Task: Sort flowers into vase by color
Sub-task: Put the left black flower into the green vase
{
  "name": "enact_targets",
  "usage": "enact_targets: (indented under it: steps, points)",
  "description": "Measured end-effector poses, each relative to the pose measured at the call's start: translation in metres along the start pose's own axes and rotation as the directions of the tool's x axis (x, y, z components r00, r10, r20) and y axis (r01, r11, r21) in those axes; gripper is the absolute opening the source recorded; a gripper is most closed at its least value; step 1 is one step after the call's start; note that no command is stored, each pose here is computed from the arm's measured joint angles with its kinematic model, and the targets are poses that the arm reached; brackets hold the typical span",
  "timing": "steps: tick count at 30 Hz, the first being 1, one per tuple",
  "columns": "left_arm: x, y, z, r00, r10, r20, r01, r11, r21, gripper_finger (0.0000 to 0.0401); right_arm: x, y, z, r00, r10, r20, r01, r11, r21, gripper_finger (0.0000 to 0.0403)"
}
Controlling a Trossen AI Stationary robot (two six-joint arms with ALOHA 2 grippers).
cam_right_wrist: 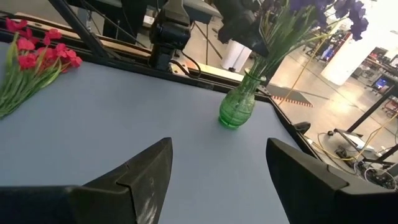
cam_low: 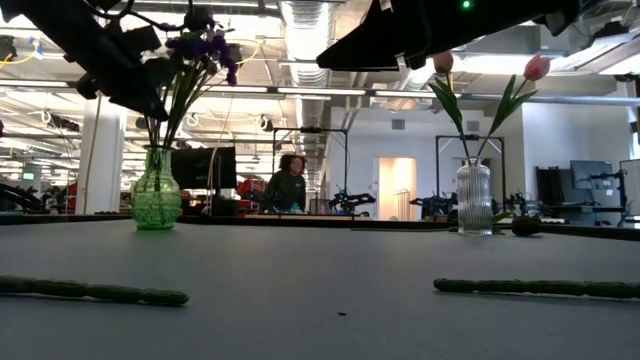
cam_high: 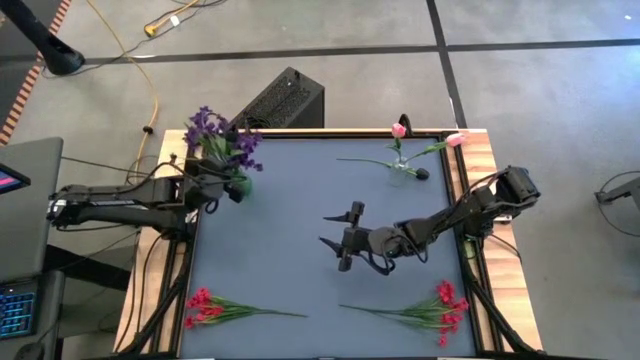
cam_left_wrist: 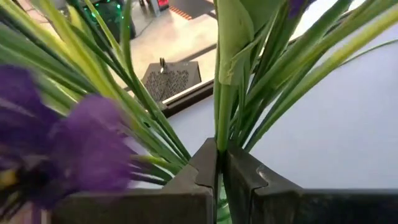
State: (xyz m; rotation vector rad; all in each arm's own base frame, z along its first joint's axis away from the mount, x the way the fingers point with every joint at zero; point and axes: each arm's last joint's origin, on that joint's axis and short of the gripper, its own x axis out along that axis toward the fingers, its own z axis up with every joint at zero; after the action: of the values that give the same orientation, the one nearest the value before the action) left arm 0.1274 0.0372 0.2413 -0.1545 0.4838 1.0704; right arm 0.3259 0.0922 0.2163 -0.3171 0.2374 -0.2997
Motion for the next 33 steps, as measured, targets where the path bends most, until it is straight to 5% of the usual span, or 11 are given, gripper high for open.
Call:
enact_targets:
  steps: [28,33]
  points:
    - [-0.0003,0.0027,-0.0066,0.998,-0.003,-0.064,0.007,0.998,0.07,0.0001,0.0,-0.0001,0.0001,1.0,-0.001,0.001,0.001,1.0,0.002,0.0286]
    - [-0.0003,0.0033,-0.0075,0.997,0.002,-0.071,0.004,0.996,0.086,0.0031,0.0,-0.0001,0.0001,1.0,-0.001,0.001,0.001,1.0,0.002,0.0286]
